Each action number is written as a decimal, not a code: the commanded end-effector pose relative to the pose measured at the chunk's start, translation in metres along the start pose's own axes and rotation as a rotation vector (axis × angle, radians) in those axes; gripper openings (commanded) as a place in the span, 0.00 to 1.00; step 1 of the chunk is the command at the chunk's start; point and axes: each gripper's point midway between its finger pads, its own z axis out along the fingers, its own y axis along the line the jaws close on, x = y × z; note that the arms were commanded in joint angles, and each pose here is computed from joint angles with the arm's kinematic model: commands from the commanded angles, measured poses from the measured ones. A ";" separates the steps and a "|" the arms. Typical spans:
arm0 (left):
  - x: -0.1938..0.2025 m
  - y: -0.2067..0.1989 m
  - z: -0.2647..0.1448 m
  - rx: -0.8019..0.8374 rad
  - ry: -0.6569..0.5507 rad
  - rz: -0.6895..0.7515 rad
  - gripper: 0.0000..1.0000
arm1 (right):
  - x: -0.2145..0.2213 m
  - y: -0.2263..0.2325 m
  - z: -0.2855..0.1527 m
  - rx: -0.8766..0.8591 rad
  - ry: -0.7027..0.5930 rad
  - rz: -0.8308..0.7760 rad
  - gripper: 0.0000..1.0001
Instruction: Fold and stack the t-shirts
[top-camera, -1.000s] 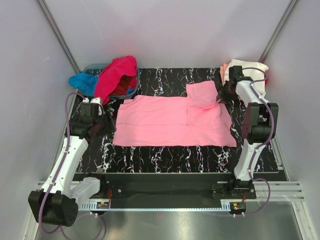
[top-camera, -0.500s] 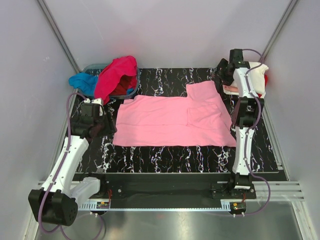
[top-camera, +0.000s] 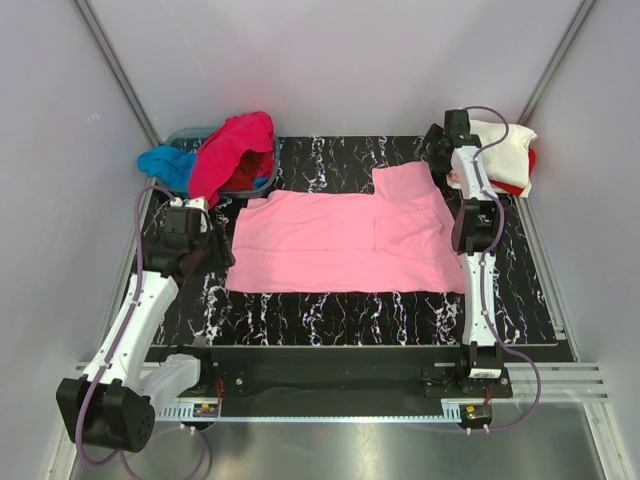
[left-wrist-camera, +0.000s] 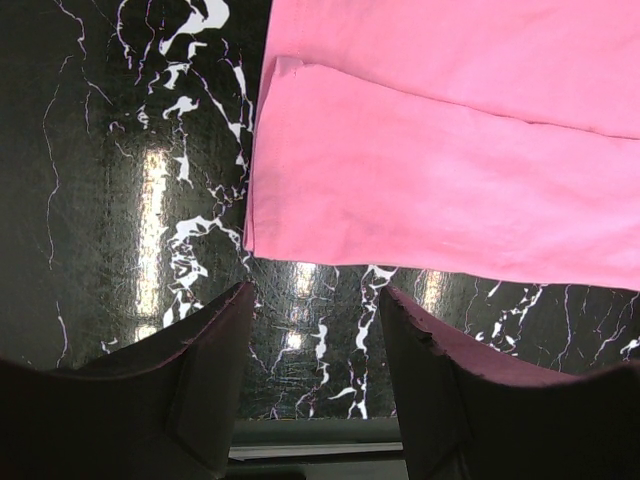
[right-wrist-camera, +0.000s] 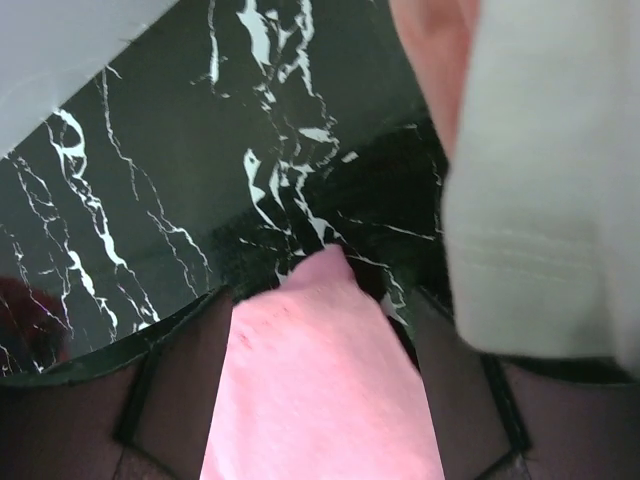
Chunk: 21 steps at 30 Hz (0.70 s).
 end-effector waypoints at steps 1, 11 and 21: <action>-0.008 -0.008 -0.001 0.038 -0.035 0.013 0.58 | -0.003 0.000 0.016 0.005 -0.051 -0.017 0.78; -0.007 -0.007 0.000 0.033 -0.030 0.011 0.58 | 0.016 0.023 0.020 -0.048 -0.028 -0.062 0.03; -0.008 -0.005 -0.001 0.021 -0.038 0.008 0.58 | -0.037 0.100 -0.088 -0.212 -0.171 -0.234 0.00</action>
